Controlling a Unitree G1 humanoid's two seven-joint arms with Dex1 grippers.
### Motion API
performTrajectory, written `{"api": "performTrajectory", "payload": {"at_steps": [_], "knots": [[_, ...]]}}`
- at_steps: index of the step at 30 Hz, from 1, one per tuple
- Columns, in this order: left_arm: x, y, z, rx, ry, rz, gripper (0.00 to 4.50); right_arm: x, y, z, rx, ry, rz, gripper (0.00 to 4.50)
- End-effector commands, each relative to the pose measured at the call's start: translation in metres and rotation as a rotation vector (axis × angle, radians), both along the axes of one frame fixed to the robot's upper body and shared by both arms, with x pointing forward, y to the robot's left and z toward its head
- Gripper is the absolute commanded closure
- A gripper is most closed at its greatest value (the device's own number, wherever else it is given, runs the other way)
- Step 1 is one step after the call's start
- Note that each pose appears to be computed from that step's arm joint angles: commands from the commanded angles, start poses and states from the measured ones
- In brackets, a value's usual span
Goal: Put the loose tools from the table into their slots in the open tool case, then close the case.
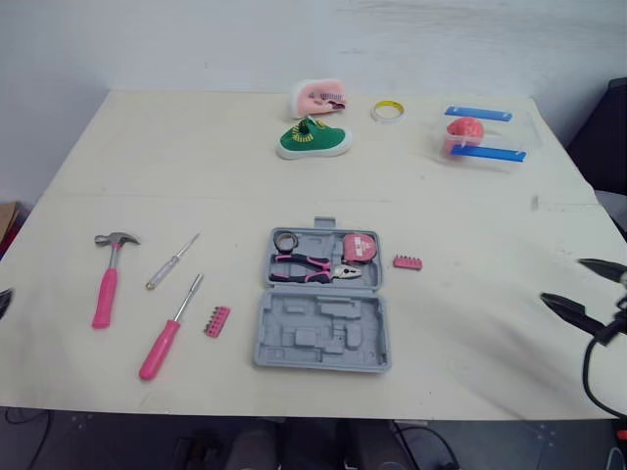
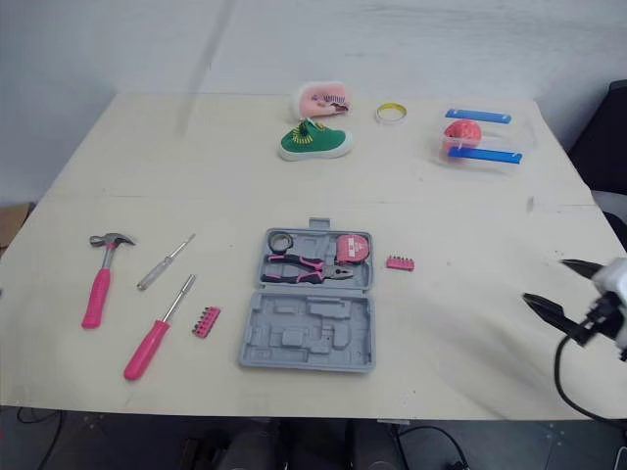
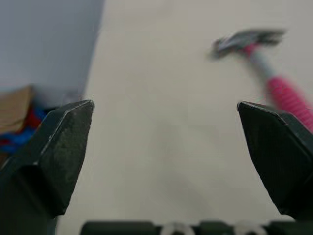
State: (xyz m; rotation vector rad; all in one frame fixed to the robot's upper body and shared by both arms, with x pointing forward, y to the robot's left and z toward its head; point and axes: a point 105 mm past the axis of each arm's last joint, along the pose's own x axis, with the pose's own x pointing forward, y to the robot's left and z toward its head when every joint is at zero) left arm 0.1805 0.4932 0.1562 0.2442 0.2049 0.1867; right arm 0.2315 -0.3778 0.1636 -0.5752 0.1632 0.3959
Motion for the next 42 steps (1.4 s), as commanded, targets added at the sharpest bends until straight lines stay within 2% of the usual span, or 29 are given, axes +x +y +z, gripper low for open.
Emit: {"api": "performTrajectory", "payload": {"at_steps": [1,5,8,12,14,15,17,20,23,26,30,37,42], "knots": [[-0.018,0.018,0.009,0.055,-0.012,0.071,0.0,-0.015,-0.015,0.01,-0.045,-0.085,-0.011,0.03],[-0.022,0.015,-0.003,0.075,0.016,0.054,0.0,-0.019,-0.022,0.002,0.023,-0.055,-0.043,0.03],[-0.012,0.006,0.001,0.077,-0.026,0.015,0.0,-0.013,-0.012,0.005,0.087,-0.067,-0.016,0.03],[0.02,-0.025,0.016,0.075,-0.076,-0.128,0.0,0.008,0.028,0.011,0.14,-0.11,0.112,0.03],[0.051,-0.063,0.028,0.087,-0.082,-0.293,0.0,0.022,0.06,0.034,0.265,-0.244,0.223,0.03],[0.06,-0.078,0.031,0.096,-0.07,-0.354,0.0,0.024,0.071,0.043,0.31,-0.283,0.268,0.03],[0.073,-0.099,0.038,0.066,-0.049,-0.405,0.0,0.025,0.09,0.044,0.316,-0.259,0.348,0.03],[0.08,-0.12,0.037,0.026,0.011,-0.471,0.0,0.022,0.115,0.047,0.305,-0.275,0.457,0.03],[0.09,-0.135,0.029,0.006,0.125,-0.493,0.0,0.015,0.147,0.046,0.306,-0.272,0.589,0.03],[0.097,-0.152,0.026,-0.013,0.176,-0.525,0.0,0.011,0.165,0.048,0.318,-0.284,0.662,0.03],[0.104,-0.167,0.02,0.001,0.236,-0.555,0.0,0.008,0.179,0.054,0.328,-0.305,0.722,0.03],[0.128,-0.19,-0.01,-0.064,0.374,-0.575,0.0,0.005,0.203,0.06,0.312,-0.316,0.848,0.03],[0.147,-0.189,-0.02,-0.05,0.41,-0.53,0.0,0.004,0.209,0.057,0.31,-0.28,0.873,0.03]]}}
